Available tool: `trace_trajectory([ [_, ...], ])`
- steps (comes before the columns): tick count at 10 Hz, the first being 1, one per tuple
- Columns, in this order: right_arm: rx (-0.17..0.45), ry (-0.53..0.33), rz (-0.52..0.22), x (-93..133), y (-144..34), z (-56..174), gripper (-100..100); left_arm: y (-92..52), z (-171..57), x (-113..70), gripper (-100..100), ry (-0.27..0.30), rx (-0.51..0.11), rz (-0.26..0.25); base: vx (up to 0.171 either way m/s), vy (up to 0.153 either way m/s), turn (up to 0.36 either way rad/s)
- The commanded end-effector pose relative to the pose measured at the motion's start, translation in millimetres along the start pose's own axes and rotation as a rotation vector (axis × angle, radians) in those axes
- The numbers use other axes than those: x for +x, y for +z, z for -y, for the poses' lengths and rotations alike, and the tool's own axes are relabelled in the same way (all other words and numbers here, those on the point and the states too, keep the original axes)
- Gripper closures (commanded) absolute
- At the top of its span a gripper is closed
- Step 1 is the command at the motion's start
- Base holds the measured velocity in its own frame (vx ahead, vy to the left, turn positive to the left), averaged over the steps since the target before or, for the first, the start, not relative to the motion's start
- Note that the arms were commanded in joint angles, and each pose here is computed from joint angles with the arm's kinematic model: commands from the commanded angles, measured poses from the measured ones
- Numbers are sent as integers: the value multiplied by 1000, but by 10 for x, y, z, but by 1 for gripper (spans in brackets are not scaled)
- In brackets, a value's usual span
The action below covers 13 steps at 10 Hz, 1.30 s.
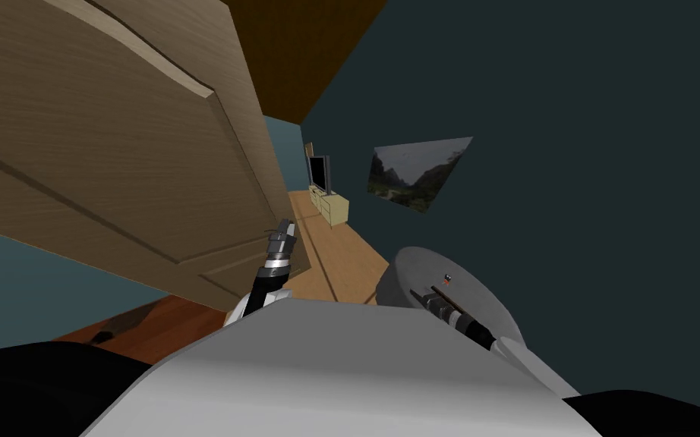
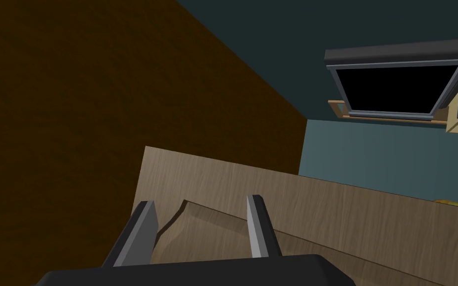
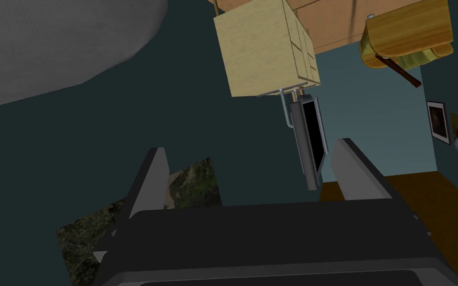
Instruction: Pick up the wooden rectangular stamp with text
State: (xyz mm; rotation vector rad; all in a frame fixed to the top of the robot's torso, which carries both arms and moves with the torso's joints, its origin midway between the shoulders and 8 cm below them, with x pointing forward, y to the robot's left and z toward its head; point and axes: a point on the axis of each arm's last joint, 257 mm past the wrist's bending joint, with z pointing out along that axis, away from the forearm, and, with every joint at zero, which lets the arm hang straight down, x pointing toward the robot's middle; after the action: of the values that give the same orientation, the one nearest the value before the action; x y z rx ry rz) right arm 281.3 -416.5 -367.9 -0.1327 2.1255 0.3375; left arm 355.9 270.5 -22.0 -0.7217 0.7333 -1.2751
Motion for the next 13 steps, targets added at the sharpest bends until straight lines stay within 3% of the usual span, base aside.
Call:
trace_trajectory([
  [1,14,0,-21,106,-45,84,-100,0,0,0,0,0,0,0,9,-14,-28],
  [3,49,-64,-145,452,-265,394,-100,1,0,1,0,0,0,0,31,-31,331],
  [5,68,-66,-176,583,-321,477,-100,0,0,0,0,0,0,0,31,-46,49],
  [6,83,-101,-242,748,-456,626,-100,0,0,0,0,0,0,0,31,-27,244],
  [11,137,-136,-399,1200,-867,1005,-100,0,0,0,0,0,0,0,33,-48,167],
  [12,155,-149,-464,1365,-1058,1142,-100,0,0,0,0,0,0,0,23,-64,204],
  [13,156,-152,-469,1380,-1069,1149,-100,0,0,0,0,0,0,0,25,-55,103],
])
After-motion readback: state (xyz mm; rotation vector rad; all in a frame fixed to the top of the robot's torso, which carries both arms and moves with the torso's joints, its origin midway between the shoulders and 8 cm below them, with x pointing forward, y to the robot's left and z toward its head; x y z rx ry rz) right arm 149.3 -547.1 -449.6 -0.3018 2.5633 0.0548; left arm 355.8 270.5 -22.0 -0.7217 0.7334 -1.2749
